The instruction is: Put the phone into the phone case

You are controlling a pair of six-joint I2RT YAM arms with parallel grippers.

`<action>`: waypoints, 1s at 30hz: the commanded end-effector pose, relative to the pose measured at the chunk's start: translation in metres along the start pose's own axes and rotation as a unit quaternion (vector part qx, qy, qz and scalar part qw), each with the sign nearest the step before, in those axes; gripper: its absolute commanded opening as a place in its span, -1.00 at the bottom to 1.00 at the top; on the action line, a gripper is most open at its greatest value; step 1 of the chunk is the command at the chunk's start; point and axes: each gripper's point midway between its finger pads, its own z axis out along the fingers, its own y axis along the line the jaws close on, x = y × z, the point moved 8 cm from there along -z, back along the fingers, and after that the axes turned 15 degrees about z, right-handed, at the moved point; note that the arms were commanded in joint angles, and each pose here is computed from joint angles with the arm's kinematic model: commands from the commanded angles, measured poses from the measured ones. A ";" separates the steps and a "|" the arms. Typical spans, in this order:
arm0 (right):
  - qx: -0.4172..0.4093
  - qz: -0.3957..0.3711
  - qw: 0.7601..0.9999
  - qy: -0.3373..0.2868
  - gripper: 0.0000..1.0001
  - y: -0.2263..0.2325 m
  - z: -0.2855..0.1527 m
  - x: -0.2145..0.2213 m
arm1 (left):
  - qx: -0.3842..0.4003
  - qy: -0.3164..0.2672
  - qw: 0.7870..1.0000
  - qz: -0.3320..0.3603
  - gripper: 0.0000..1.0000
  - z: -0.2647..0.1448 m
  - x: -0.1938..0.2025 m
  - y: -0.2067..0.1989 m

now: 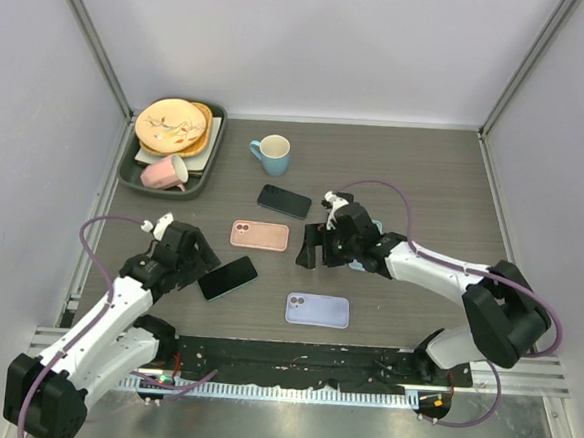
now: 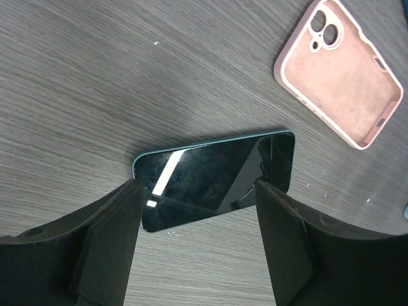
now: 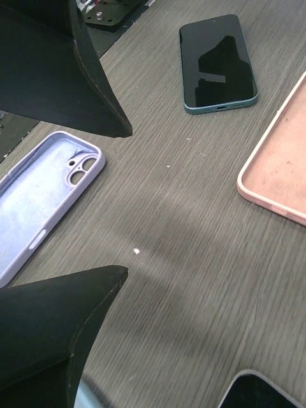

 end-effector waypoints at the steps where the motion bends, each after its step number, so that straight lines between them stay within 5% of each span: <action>1: -0.045 0.001 0.999 -0.014 0.73 0.027 0.011 -0.014 | -0.023 0.018 1.000 0.002 0.47 0.006 0.006 0.006; 14: -0.086 -0.003 0.995 0.040 0.55 0.054 0.061 -0.014 | -0.067 0.049 0.996 -0.022 0.39 0.024 0.035 0.026; 30: -0.110 0.026 0.990 0.087 0.19 0.057 0.090 -0.003 | 0.051 0.028 0.998 0.035 0.17 0.044 0.021 -0.006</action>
